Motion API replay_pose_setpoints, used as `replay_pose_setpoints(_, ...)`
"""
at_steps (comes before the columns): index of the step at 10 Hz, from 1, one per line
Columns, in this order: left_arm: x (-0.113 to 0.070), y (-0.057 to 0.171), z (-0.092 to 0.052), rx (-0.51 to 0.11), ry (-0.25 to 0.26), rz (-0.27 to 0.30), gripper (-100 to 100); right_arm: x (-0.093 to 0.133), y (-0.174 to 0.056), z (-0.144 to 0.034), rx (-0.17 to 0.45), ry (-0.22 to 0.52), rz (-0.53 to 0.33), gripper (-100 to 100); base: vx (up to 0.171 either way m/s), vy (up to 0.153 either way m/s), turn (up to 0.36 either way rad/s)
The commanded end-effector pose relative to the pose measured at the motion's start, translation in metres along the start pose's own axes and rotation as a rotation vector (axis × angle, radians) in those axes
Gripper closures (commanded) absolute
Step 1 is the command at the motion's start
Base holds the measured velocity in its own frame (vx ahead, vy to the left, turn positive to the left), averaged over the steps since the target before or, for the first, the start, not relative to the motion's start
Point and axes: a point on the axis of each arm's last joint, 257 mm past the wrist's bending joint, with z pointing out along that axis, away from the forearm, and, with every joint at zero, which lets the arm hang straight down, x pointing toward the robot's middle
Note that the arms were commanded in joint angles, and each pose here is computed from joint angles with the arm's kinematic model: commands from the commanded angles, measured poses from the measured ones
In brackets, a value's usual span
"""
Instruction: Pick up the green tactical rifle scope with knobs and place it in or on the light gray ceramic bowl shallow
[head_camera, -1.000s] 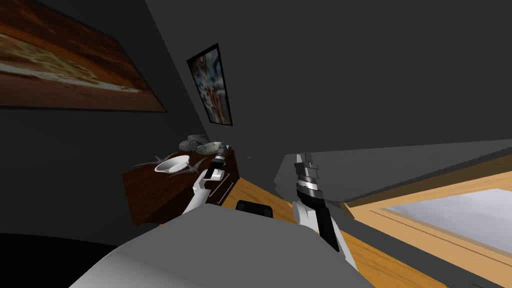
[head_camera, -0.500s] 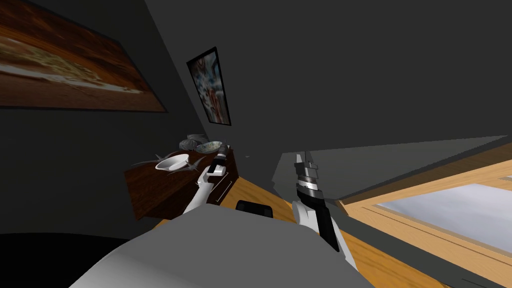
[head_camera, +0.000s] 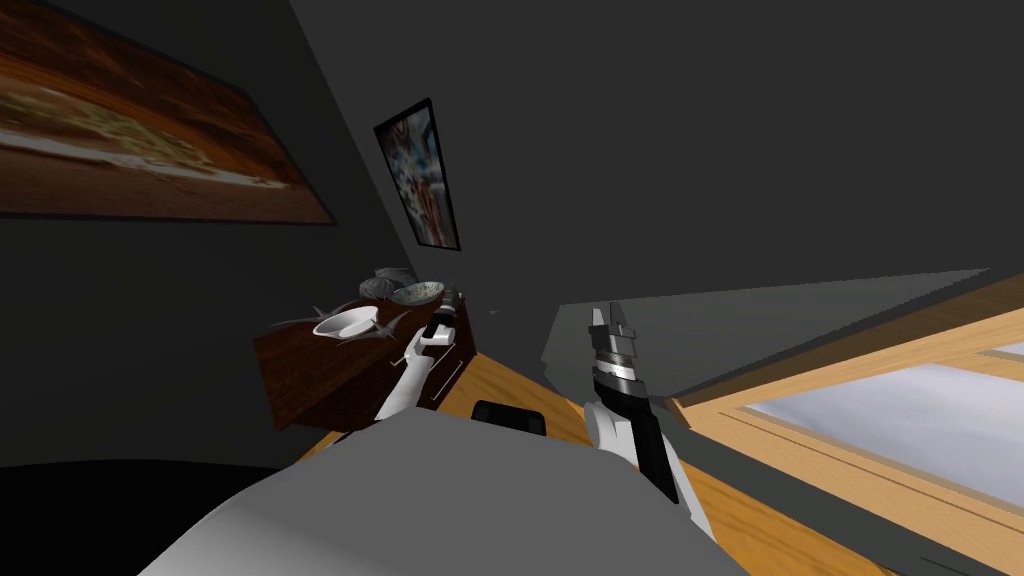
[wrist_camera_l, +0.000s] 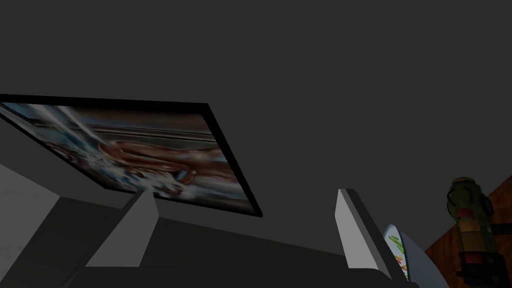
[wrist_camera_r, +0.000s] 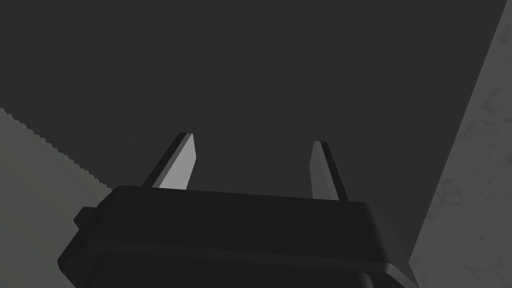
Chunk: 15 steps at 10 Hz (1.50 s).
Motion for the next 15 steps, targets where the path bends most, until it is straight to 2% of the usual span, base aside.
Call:
replay_pose_setpoints(1, -0.001, 0.01, 0.003, -0.021, -0.002, -0.005, -100, 0.0, 0.0, 0.0, 0.0, 0.0, 0.0, 0, -0.011, -0.016, -0.001)
replay_pose_setpoints(2, -0.002, 0.015, 0.015, -0.045, -0.01, -0.039, -100, 0.0, 0.0, 0.0, 0.0, 0.0, 0.0, 0, -0.011, -0.026, 0.028)
replay_pose_setpoints(3, -0.002, 0.023, 0.014, -0.061, -0.011, -0.04, -100, 0.0, 0.0, 0.0, 0.0, 0.0, 0.0, 0, -0.012, -0.029, 0.015)
replay_pose_setpoints(4, -0.003, 0.024, 0.026, -0.078, -0.018, -0.075, -100, 0.0, 0.0, 0.0, 0.0, 0.0, 0.0, 0, -0.016, -0.034, 0.034)
replay_pose_setpoints(5, -0.003, 0.042, 0.024, -0.113, -0.022, -0.076, -100, 0.0, 0.0, 0.0, 0.0, 0.0, 0.0, 0, -0.009, -0.033, 0.017)
replay_pose_setpoints(6, -0.003, 0.048, 0.036, -0.14, -0.028, -0.112, -100, 0.0, 0.0, 0.0, 0.0, 0.0, 0.0, 0, -0.001, -0.031, 0.035)
replay_pose_setpoints(7, -0.004, 0.057, 0.033, -0.159, -0.031, -0.112, -100, 0.0, 0.0, 0.0, 0.0, 0.0, 0.0, 0, -0.003, -0.025, 0.02)
replay_pose_setpoints(8, -0.002, 0.057, 0.046, -0.174, -0.036, -0.148, -100, 0.0, 0.0, 0.0, 0.0, 0.0, 0.0, 0, -0.007, -0.022, 0.048)
replay_pose_setpoints(9, -0.003, 0.072, 0.042, -0.205, -0.04, -0.148, -100, 0.0, 0.0, 0.0, 0.0, 0.0, 0.0, 0, -0.004, -0.018, 0.024)
replay_pose_setpoints(10, -0.002, 0.07, 0.055, -0.218, -0.044, -0.183, -100, 0.0, 0.0, 0.0, 0.0, 0.0, 0.0, 0, -0.001, -0.015, 0.052)
replay_pose_setpoints(11, -0.003, 0.083, 0.051, -0.243, -0.048, -0.183, -100, 0.0, 0.0, 0.0, 0.0, 0.0, 0.0, 0, 0.002, -0.01, 0.026)
replay_pose_setpoints(12, -0.002, 0.084, 0.062, -0.263, -0.054, -0.216, -100, 0.0, 0.0, 0.0, 0.0, 0.0, 0.0, 0, 0.004, -0.006, 0.058)
replay_pose_setpoints(13, -0.002, 0.097, 0.059, -0.29, -0.057, -0.217, -100, 0.0, 0.0, 0.0, 0.0, 0.0, 0.0, 0, 0.006, -0.006, 0.026)
replay_pose_setpoints(14, 0.0, 0.097, 0.07, -0.309, -0.062, -0.25, -100, 0.0, 0.0, 0.0, 0.0, 0.0, 0.0, 0, 0.007, 0.0, 0.058)
replay_pose_setpoints(15, -0.001, 0.111, 0.064, -0.338, -0.068, -0.25, -100, 0.0, 0.0, 0.0, 0.0, 0.0, 0.0, 0, 0.009, 0.001, 0.028)
